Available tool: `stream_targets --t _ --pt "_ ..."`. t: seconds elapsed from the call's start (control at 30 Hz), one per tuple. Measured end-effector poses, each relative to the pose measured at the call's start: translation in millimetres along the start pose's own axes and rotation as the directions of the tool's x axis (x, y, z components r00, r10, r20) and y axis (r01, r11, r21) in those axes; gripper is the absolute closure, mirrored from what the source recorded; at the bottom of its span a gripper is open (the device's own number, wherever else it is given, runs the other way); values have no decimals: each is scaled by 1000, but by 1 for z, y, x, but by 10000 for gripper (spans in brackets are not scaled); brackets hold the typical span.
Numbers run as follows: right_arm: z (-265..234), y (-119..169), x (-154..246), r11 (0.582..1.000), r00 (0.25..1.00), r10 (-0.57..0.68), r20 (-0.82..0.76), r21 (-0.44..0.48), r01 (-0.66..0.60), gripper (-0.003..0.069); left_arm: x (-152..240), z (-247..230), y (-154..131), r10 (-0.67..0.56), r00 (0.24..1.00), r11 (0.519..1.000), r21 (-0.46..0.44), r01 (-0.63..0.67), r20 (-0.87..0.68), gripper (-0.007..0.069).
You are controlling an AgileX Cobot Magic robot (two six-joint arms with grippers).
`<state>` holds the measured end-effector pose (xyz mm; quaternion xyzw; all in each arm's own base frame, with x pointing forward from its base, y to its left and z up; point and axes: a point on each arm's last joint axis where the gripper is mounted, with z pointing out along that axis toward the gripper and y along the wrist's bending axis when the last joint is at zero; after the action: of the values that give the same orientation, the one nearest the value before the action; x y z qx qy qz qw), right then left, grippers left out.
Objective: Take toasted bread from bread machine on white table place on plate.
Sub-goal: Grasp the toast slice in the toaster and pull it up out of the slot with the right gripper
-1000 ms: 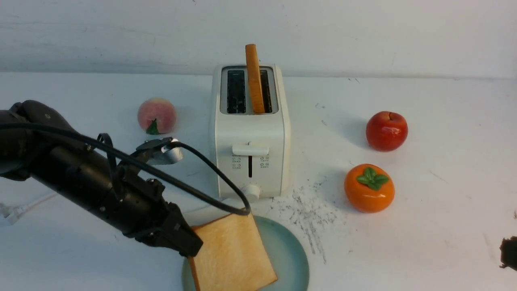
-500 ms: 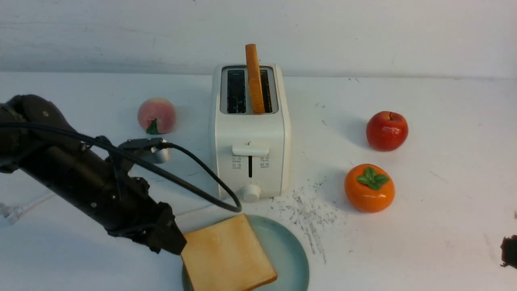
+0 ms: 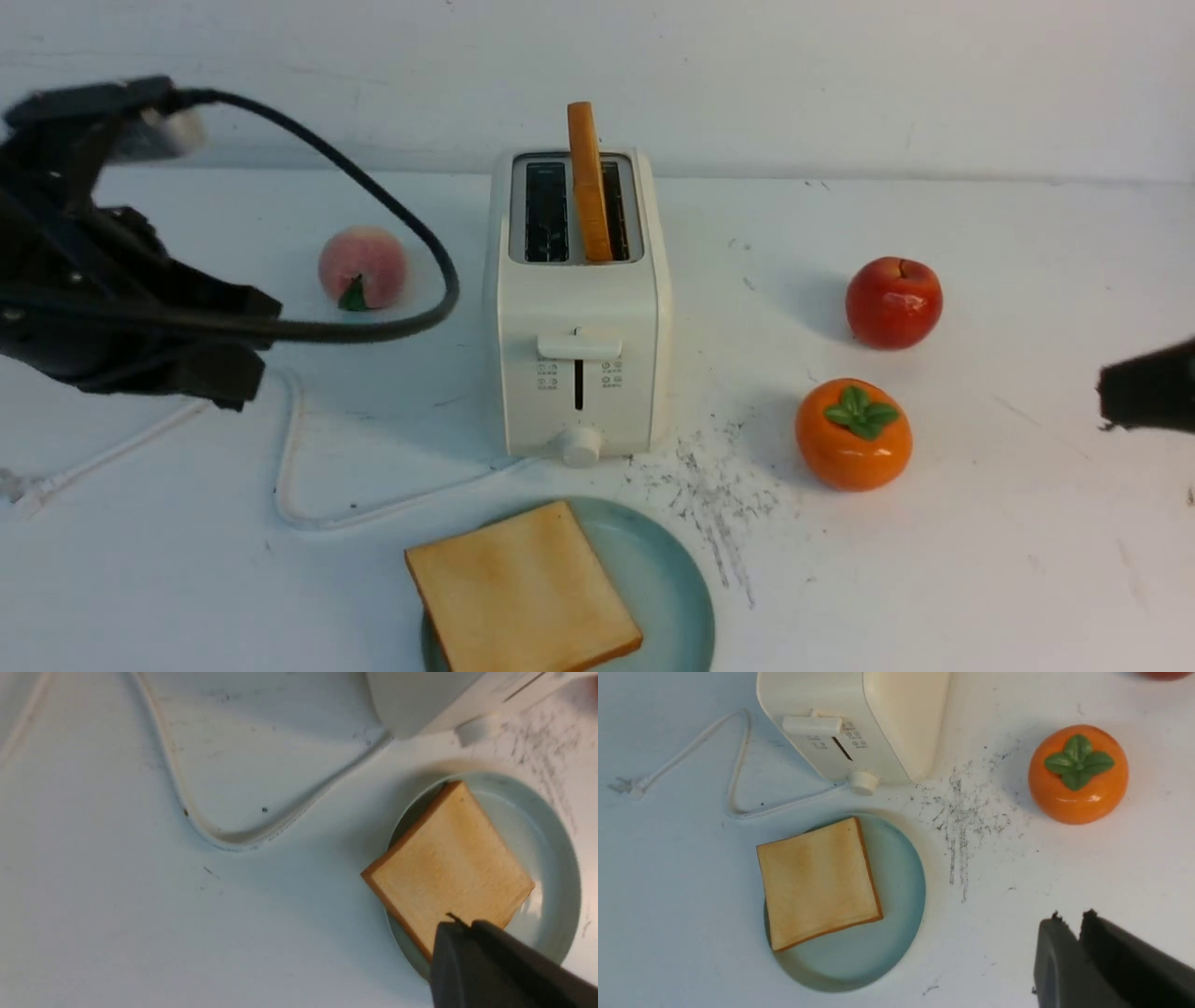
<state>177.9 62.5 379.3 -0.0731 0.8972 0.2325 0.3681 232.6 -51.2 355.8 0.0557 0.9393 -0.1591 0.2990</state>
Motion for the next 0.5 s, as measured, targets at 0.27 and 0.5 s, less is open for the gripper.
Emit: stream_targets --t 0.27,0.5 --pt "76 35 -54 984 989 -141 -39 -116 136 574 57 -66 -12 -33 969 999 24 28 244 639" --pt "140 73 -99 966 976 -219 3 -140 217 463 117 -91 -13 -50 930 998 46 36 364 639"
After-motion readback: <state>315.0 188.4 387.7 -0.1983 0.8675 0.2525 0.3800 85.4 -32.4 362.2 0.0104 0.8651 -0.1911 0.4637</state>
